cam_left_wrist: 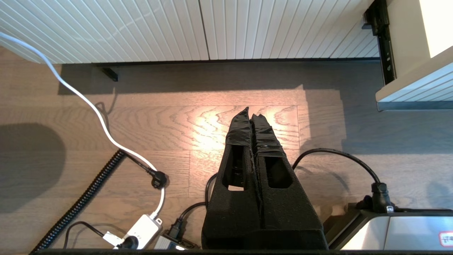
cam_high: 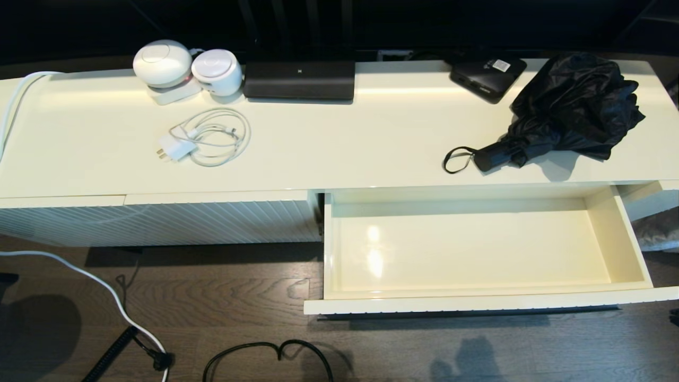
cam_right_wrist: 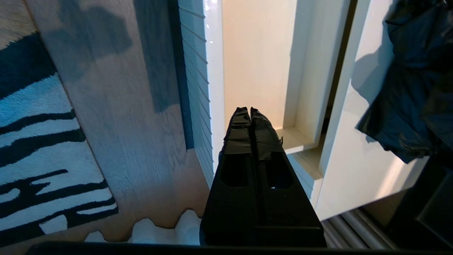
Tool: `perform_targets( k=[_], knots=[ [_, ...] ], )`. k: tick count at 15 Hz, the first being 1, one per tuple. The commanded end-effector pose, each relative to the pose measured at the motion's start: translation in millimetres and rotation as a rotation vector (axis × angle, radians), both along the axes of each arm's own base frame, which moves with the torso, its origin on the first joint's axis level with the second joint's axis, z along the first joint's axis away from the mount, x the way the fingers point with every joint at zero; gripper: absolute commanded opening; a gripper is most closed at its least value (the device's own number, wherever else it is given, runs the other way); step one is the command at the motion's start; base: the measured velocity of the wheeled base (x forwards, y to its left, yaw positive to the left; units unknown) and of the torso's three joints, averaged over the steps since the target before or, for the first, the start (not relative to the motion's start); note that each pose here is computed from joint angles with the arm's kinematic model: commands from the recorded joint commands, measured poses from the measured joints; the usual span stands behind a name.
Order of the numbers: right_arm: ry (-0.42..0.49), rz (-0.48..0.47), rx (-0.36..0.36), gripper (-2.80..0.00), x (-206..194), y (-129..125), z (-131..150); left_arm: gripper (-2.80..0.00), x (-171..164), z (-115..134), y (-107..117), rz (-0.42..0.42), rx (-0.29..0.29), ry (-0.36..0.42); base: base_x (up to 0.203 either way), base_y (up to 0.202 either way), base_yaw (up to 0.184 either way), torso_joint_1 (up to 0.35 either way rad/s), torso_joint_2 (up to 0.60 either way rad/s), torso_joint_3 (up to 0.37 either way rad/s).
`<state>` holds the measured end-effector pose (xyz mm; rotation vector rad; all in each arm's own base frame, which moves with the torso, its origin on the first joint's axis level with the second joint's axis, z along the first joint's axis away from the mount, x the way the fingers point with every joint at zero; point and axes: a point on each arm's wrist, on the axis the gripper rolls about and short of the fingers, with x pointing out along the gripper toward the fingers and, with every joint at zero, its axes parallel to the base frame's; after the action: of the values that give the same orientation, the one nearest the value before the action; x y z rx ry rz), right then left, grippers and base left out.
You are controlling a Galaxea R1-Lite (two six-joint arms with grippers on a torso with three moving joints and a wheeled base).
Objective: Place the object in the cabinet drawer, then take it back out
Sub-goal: Close the drawer
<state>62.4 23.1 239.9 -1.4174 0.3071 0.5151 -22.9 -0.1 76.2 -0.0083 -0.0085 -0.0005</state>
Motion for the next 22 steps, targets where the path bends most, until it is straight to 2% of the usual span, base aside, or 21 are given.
perform_targets(
  k=[1, 5, 10, 13, 22],
  knots=[
    [0.071, 0.038, -0.015, -2.8, 13, 7, -8, -2.8, 0, 0, 0, 0.0, -0.001, -0.002, 0.0, 0.0, 0.0, 0.0, 0.0, 0.0],
    [0.206, 0.141, 0.007, -2.8, 48, 27, -25, -2.8, 0, 0, 0, 0.0, -0.001, -0.002, 0.0, 0.0, 0.0, 0.0, 0.0, 0.0],
    [0.279, 0.159, 0.076, -2.8, 96, 55, -59, -2.8, 0, 0, 0, 0.0, -0.001, -0.004, 0.0, 0.0, 0.0, 0.0, 0.0, 0.0],
    [0.225, 0.176, 0.165, -2.8, 112, 73, -72, -2.8, 0, 0, 0, 0.0, -0.001, -0.002, 0.0, 0.0, 0.0, 0.0, 0.0, 0.0],
    [0.18, 0.234, 0.174, -2.8, 93, 72, -67, -2.8, 0, 0, 0, 0.0, -0.001, -0.002, 0.0, 0.0, 0.0, 0.0, 0.0, 0.0]
  ],
)
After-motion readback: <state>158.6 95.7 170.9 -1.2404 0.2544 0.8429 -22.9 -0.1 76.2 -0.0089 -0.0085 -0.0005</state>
